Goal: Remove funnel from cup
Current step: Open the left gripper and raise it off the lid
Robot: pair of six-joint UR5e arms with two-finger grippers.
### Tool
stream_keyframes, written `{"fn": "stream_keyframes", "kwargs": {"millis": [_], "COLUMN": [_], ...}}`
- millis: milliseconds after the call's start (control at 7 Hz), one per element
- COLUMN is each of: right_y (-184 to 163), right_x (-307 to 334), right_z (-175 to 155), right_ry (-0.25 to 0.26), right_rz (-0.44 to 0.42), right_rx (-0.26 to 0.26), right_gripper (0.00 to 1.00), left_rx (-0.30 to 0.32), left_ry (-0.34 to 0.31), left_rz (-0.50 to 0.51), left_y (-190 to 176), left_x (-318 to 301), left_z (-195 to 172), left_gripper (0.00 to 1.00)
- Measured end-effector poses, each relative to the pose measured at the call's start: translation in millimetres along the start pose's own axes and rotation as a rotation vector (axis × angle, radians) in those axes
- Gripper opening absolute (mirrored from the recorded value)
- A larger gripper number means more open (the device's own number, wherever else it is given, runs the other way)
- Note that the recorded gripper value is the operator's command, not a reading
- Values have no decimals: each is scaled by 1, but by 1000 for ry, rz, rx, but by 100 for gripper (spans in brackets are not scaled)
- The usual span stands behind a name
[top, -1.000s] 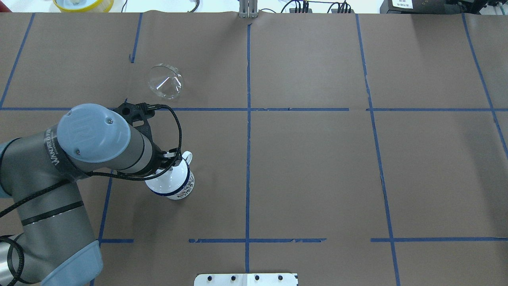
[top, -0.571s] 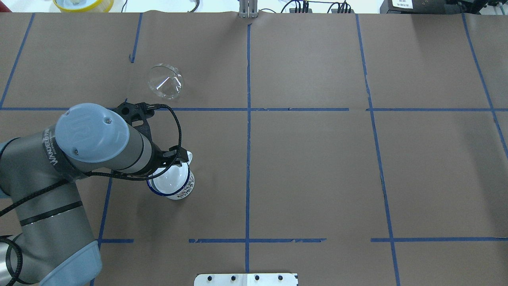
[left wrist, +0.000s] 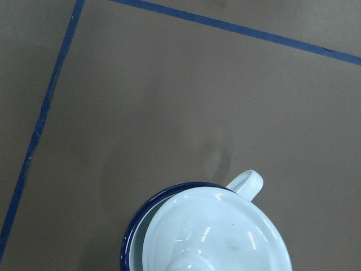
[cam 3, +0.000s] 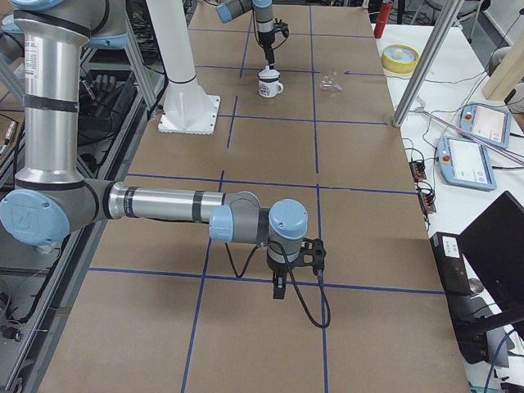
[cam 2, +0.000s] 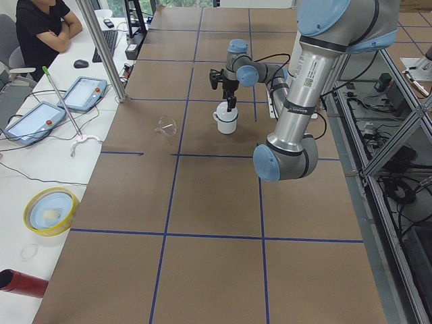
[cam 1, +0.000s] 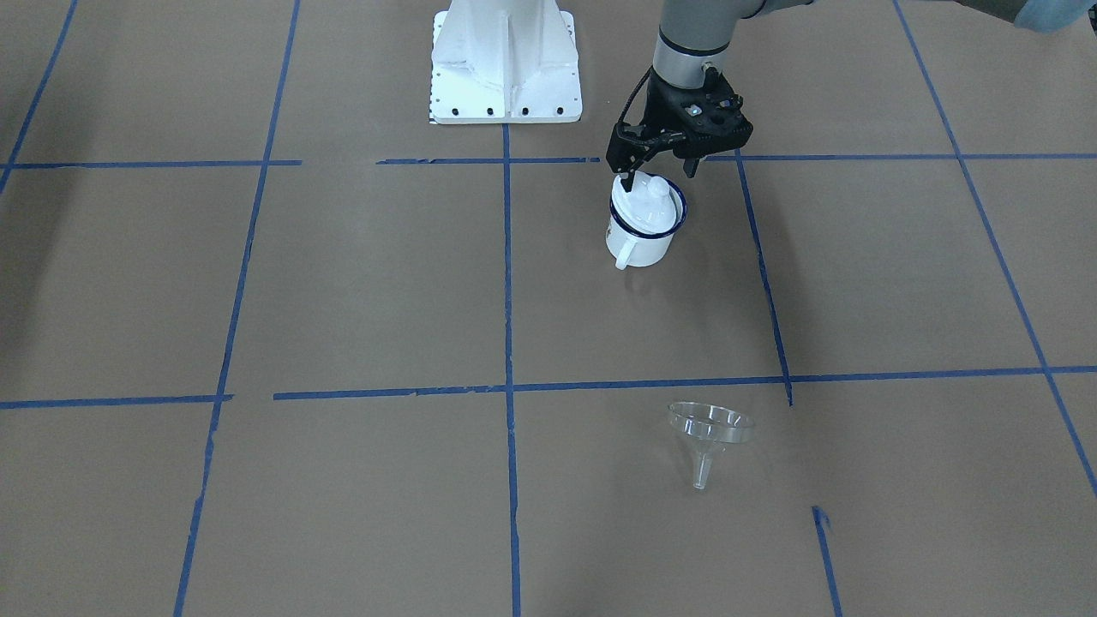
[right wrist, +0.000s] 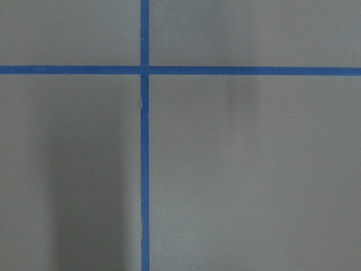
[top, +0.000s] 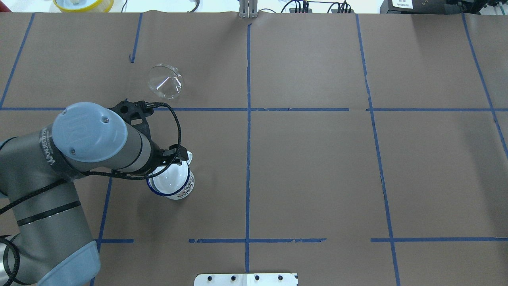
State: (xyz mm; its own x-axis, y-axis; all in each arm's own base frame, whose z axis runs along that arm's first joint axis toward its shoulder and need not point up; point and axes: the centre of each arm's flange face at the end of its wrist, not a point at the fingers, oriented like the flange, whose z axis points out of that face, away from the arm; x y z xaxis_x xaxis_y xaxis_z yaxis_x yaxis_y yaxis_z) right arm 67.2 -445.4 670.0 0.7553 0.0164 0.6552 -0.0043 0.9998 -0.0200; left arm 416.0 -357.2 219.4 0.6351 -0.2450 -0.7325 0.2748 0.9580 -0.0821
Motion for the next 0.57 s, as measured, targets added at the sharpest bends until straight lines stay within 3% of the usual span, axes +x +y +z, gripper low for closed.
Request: {"fn": "stream_keyframes", "kwargs": {"millis": [571], "right_y": [0], "right_x": [0], "right_z": [0], "right_ry": [0], "right_rz": [0], "right_rx": [0], "right_gripper": [100], "left_rx": [2], "left_ry": [79], "left_rz": [-13], "left_y": [3], "left_x": [27], "left_z": [-25], "left_gripper": [100]}}
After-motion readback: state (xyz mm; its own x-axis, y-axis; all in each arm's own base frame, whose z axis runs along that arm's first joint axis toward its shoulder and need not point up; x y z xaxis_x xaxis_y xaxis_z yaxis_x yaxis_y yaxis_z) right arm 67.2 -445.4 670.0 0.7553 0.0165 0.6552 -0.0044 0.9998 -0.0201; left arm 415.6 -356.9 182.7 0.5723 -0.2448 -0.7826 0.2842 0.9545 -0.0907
